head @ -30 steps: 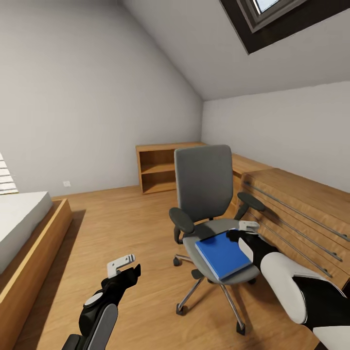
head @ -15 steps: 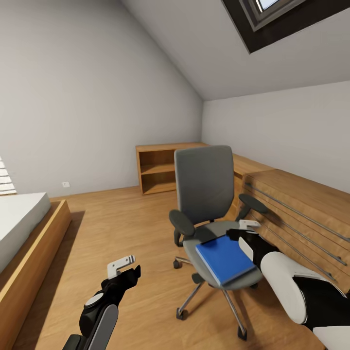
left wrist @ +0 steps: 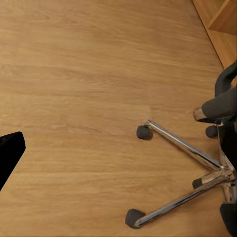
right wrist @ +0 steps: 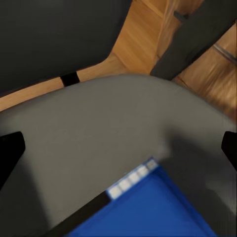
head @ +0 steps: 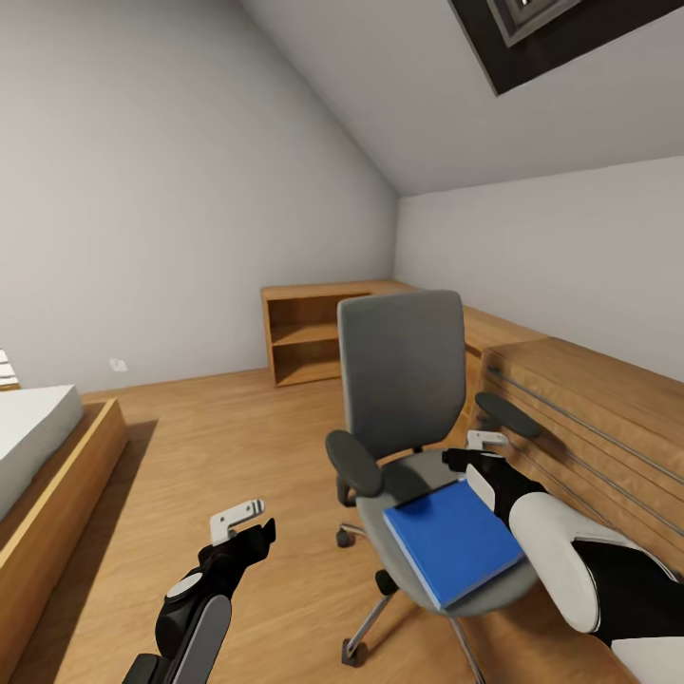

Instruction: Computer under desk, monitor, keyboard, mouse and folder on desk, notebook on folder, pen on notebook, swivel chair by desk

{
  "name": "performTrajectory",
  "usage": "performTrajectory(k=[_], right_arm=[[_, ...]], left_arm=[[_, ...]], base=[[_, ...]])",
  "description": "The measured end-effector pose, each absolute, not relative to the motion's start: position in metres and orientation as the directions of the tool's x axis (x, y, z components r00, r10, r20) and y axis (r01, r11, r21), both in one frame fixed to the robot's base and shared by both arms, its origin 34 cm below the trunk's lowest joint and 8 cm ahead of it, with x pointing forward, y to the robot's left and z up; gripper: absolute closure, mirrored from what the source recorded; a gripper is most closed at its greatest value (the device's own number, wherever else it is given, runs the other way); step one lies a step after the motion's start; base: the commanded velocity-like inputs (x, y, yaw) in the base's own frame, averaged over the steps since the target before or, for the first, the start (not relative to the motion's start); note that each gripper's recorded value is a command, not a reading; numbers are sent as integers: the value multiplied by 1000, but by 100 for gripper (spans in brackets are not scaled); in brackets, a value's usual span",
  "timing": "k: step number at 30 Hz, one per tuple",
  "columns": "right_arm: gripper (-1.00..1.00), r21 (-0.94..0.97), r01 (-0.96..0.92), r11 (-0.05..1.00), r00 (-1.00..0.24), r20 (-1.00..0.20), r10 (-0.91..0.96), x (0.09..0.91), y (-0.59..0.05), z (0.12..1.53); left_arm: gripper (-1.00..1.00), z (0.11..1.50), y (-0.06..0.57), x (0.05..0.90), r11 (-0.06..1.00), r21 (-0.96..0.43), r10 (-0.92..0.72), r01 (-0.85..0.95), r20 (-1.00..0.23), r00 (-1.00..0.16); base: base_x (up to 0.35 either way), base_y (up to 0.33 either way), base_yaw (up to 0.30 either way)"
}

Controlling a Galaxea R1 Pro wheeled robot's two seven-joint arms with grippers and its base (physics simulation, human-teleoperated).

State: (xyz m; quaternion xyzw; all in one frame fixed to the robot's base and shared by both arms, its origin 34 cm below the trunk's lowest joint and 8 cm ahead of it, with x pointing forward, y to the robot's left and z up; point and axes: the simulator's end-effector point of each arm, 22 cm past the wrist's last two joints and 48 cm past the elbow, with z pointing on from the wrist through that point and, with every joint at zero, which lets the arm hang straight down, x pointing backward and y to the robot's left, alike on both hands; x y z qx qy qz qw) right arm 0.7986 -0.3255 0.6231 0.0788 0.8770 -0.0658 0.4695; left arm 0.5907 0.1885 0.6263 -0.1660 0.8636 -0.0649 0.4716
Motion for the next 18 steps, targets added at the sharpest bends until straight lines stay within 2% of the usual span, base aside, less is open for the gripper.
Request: performTrajectory(k=[5,11,18], right_arm=[[-100,-43,199,979,-550,-832,75,798,-325,622],[-100,-47,194,980,-557,-827,71,797,-324,620],[-100,-54,192,980,-585,-808,70,793,-325,614]], left_arm=[[-100,626,188,591,936,-270,-348,-224,-793,-500],[-100,627,188,591,936,-271,-348,-222,-793,-500],[-100,627,187,591,936,-273,-349,-221,-792,-500]], base=[[79,-17,0],[188,-4,0],[50,-1,0]])
